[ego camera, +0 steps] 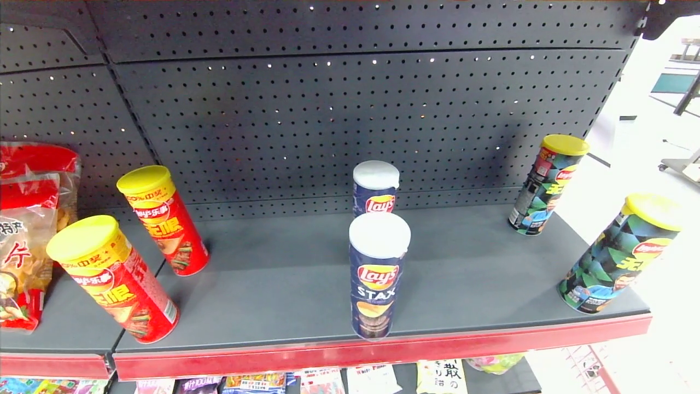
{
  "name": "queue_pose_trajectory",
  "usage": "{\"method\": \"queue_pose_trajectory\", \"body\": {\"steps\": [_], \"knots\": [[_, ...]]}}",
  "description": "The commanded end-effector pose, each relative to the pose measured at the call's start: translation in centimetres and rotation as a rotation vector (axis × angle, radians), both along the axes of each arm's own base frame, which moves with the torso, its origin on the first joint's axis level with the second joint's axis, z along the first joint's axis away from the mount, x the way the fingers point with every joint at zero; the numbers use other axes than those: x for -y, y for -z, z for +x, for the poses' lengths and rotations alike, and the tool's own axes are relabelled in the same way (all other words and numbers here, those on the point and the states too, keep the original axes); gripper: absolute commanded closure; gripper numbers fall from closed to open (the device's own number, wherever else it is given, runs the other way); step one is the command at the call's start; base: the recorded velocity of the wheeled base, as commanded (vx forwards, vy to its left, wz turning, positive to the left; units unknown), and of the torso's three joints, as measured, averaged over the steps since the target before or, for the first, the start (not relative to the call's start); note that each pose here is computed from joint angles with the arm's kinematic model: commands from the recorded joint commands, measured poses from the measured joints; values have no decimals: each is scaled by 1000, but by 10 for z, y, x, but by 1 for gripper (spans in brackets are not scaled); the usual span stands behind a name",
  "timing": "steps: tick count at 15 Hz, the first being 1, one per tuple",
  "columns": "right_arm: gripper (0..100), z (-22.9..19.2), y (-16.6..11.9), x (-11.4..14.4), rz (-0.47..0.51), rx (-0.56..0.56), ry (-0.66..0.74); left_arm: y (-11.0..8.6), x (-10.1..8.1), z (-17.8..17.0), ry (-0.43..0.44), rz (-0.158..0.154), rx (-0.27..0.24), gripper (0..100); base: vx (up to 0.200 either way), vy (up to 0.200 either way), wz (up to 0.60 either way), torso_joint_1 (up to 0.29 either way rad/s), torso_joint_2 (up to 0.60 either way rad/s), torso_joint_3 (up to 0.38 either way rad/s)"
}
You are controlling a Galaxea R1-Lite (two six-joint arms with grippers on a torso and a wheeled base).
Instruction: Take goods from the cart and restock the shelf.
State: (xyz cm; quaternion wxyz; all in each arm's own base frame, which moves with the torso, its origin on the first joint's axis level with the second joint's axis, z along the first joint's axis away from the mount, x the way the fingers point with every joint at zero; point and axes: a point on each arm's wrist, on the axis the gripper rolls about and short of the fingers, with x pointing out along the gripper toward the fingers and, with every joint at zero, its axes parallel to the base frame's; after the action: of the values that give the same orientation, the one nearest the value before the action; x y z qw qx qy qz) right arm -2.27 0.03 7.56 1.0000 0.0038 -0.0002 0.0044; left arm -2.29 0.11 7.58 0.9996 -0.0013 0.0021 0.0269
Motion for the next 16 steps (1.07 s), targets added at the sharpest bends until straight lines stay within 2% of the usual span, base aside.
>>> {"method": "queue_pose_trajectory", "body": {"steps": [1,9,14,16], "knots": [[0,0,0,0,0,1,0,0,0,0,0,0,-2,0,0,0,0,115,-246,-139],[0,0,0,0,0,1,0,0,0,0,3,-2,-2,0,0,0,0,28,-67,-31],[0,0,0,0,0,1,0,0,0,0,3,-2,-5,0,0,0,600,3,0,2],[0,0,0,0,0,1,0,0,0,0,3,-2,-3,0,0,0,0,0,0,0]]}}
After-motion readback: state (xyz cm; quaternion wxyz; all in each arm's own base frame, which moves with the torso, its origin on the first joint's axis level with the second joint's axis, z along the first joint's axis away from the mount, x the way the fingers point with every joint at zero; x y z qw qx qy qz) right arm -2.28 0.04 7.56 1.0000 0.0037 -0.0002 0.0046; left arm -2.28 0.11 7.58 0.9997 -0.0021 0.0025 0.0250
